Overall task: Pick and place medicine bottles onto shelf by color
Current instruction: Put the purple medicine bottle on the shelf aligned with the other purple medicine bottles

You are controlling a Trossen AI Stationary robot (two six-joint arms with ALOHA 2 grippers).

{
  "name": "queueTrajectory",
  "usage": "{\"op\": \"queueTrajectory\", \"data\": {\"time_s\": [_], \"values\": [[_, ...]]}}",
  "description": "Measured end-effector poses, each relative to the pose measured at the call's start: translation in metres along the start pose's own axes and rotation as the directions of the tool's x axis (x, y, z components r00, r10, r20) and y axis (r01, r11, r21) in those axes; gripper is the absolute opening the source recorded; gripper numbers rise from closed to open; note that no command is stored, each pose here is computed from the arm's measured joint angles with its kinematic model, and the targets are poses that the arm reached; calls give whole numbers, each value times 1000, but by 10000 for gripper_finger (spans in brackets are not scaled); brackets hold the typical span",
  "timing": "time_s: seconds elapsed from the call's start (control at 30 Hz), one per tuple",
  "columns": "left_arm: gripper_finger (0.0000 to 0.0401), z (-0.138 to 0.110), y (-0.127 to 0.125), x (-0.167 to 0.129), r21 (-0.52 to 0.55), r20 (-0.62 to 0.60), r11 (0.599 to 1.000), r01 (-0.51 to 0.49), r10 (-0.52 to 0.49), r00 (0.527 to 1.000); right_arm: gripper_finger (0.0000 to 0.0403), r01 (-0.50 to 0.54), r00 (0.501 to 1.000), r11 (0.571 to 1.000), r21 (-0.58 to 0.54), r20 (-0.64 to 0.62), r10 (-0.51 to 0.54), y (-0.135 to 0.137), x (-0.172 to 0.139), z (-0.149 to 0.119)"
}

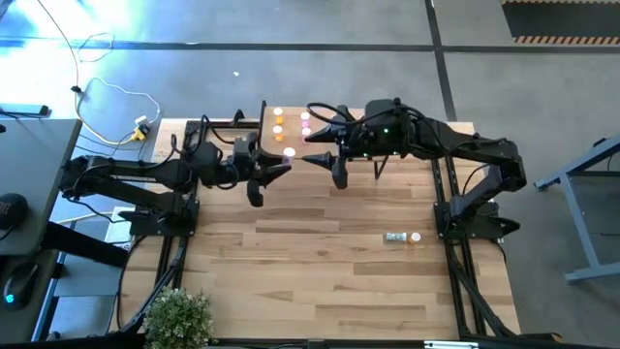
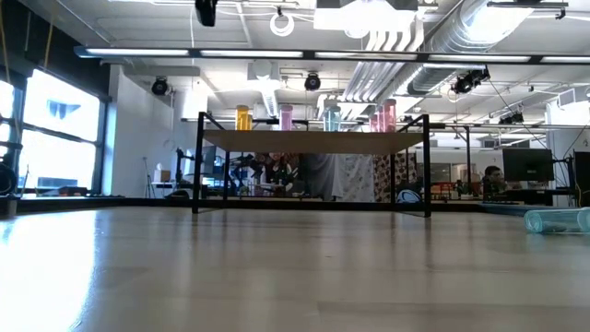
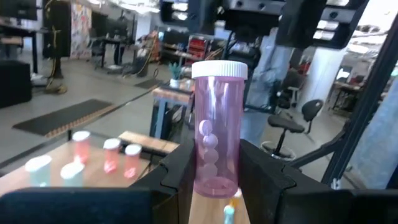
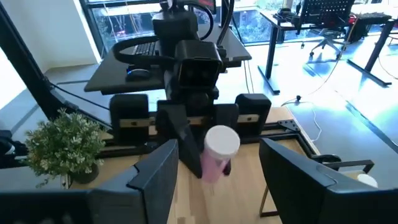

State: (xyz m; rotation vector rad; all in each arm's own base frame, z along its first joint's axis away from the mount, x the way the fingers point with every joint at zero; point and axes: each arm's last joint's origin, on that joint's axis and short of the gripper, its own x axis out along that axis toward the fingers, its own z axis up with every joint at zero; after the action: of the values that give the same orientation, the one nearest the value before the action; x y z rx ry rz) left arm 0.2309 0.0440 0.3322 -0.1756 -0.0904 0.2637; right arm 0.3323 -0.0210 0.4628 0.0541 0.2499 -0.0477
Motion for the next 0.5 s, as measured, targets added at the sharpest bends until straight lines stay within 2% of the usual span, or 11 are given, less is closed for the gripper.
{"op": "queueTrajectory", "data": {"time_s": [0.23, 0.5], "values": [[97, -7, -8, 13, -6, 33, 999, 37, -36, 999, 216, -13, 1000, 1000, 15, -12, 14, 0, 16, -6], [97, -13, -9, 19, -14, 29, 1000, 20, -20, 999, 216, -58, 997, 996, 66, -43, 60, 1, 26, -12]]}}
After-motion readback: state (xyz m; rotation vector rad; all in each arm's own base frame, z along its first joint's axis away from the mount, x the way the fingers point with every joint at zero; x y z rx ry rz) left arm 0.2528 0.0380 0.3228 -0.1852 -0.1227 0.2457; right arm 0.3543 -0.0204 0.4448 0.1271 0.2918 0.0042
